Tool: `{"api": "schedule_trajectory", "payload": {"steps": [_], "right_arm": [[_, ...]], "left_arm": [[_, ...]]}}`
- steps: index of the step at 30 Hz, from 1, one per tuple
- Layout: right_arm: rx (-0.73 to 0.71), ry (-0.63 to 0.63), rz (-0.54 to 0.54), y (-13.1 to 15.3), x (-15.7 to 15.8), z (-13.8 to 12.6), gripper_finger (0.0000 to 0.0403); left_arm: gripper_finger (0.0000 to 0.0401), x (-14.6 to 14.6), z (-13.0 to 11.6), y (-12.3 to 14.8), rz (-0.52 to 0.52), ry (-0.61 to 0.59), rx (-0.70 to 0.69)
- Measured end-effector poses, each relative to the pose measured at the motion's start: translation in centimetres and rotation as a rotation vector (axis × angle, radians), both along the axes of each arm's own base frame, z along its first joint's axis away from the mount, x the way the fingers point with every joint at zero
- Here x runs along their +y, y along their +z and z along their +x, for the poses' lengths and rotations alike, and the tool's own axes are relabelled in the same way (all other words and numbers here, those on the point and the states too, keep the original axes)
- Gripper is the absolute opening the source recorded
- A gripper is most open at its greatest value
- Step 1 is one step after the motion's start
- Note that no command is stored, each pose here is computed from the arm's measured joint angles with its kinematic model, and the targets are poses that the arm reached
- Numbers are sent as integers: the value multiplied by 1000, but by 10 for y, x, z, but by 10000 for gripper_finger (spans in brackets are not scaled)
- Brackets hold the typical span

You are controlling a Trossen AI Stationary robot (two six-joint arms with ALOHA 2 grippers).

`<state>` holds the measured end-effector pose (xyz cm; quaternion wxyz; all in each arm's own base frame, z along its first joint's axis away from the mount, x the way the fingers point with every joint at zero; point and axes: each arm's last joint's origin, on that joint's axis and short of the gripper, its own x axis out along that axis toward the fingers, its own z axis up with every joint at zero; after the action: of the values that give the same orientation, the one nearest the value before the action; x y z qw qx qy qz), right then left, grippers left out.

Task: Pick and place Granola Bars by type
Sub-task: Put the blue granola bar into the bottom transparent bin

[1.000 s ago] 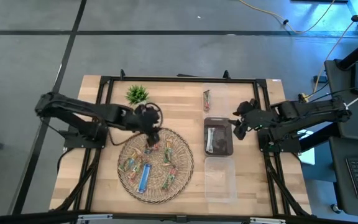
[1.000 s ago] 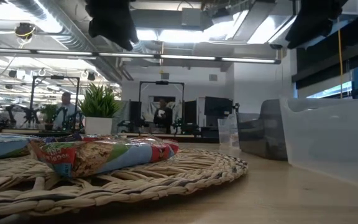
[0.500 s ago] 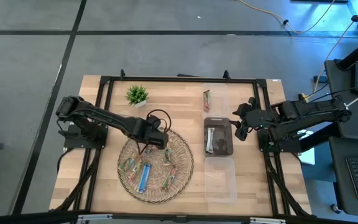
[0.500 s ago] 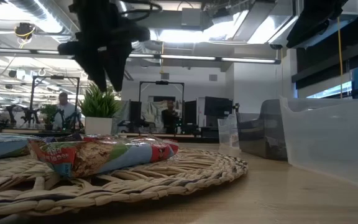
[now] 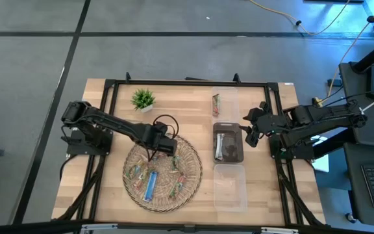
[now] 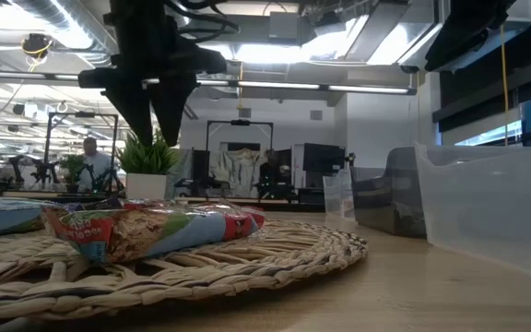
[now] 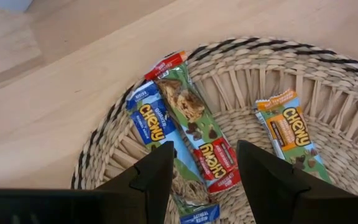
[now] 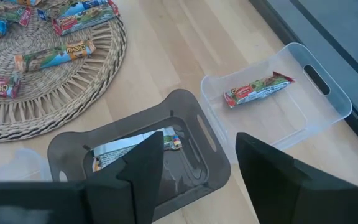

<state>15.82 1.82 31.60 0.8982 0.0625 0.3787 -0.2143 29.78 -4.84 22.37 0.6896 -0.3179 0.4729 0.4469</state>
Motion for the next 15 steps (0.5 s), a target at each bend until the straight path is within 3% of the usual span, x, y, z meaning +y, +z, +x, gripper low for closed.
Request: {"api": "schedule_trajectory", "payload": {"steps": [15], "right_arm": [[-2, -2, 2, 0, 0, 0, 204]], "left_arm": [[184, -1, 0, -1, -60, 3, 9]]}}
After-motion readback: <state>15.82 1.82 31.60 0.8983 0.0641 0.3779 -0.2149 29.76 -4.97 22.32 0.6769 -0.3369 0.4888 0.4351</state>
